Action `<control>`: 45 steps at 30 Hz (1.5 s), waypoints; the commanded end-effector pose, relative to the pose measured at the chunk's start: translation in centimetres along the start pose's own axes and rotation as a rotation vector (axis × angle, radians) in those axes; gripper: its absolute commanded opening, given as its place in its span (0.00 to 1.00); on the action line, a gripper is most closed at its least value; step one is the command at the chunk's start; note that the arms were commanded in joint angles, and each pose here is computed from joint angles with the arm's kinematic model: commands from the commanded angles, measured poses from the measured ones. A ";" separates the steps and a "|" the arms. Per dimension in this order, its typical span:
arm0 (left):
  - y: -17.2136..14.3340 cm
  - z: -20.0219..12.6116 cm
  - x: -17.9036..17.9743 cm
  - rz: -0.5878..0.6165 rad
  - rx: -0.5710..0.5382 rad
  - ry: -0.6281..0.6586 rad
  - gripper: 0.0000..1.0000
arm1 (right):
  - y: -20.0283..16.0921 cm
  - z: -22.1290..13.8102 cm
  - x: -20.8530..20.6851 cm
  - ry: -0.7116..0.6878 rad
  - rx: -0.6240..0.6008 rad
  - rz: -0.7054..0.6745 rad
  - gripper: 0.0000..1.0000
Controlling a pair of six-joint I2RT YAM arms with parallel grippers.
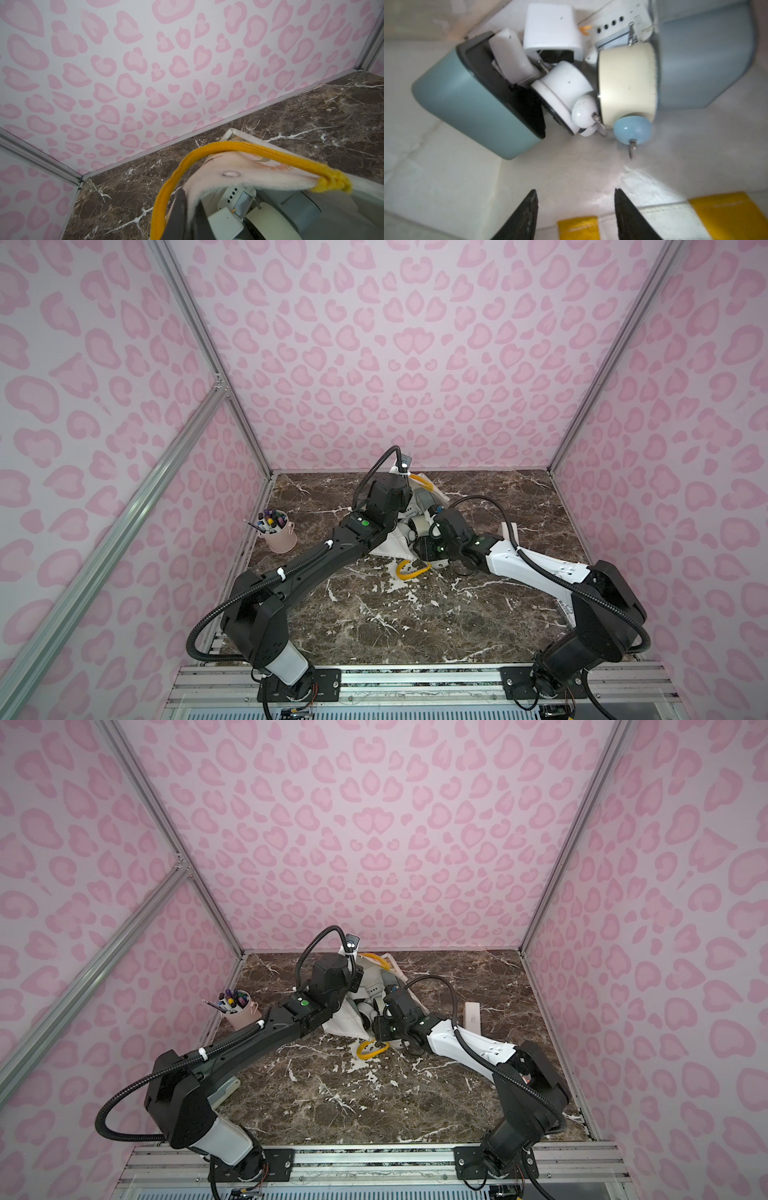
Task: Take the alarm clock out of the canvas bag
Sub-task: Pick up the alarm from the canvas bag.
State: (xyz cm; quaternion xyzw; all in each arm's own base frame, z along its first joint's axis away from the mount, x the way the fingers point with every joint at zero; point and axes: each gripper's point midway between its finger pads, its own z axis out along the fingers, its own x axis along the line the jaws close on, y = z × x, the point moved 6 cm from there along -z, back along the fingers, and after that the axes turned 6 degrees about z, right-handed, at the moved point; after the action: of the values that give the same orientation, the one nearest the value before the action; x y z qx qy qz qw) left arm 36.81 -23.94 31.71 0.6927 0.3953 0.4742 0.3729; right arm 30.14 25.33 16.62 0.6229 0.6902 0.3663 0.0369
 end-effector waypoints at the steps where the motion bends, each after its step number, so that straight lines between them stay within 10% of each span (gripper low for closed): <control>1: 0.9 -0.7 -0.2 -0.079 -0.054 -0.056 0.03 | 0.0 0.1 -1.6 -0.079 -0.022 -0.040 0.53; 33: 0.0 -1.1 -1.7 -0.089 0.008 -0.159 0.03 | 0.1 5.5 -3.9 -0.190 0.043 -0.090 0.33; 45: -0.4 -1.2 -1.5 -0.105 0.025 -0.131 0.03 | 0.3 5.5 -3.4 -0.170 0.055 -0.107 0.05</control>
State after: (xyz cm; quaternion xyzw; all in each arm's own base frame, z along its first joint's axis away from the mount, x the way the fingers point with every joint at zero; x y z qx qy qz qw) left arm 35.25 -25.20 30.26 0.7247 0.4002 0.3945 0.3989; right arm 33.78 24.53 11.03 0.6198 0.7266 0.2798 0.0983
